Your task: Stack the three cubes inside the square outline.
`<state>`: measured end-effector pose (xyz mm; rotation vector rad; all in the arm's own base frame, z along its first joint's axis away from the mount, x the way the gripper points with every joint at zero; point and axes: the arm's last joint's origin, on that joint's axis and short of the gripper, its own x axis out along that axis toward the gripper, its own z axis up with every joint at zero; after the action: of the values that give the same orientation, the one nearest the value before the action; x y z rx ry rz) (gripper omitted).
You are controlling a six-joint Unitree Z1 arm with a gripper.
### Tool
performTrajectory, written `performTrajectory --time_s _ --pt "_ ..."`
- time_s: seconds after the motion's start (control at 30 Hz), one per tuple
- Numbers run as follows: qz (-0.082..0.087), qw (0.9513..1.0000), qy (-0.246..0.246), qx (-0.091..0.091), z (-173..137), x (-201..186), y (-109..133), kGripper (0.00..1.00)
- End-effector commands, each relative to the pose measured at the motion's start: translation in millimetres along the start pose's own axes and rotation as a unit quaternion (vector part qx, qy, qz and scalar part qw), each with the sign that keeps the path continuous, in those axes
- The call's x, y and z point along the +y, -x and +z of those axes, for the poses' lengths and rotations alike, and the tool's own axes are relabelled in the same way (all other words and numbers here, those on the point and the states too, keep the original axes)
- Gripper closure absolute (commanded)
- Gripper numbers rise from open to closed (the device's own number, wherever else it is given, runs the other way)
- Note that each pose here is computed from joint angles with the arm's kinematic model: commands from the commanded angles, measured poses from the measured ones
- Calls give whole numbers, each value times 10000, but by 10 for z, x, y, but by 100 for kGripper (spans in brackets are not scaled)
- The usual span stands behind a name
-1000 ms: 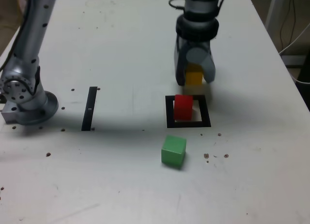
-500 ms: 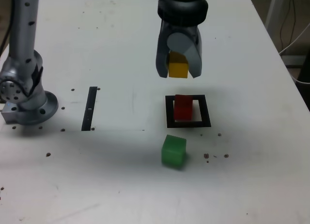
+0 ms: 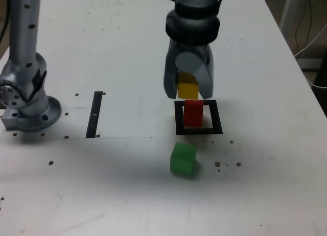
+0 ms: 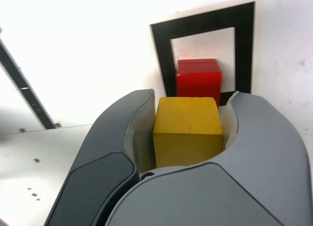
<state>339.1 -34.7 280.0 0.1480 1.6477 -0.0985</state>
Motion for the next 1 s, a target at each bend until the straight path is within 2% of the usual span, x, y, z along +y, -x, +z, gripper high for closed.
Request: performTrajectory --time_s 0.0,0.6,0.97 --pt "-32 10000 10 50 46 -2 -71 74" --pt "-19 10000 -10 92 174 8 -261 74" --pt "-14 9999 -1 144 164 48 -268 65"
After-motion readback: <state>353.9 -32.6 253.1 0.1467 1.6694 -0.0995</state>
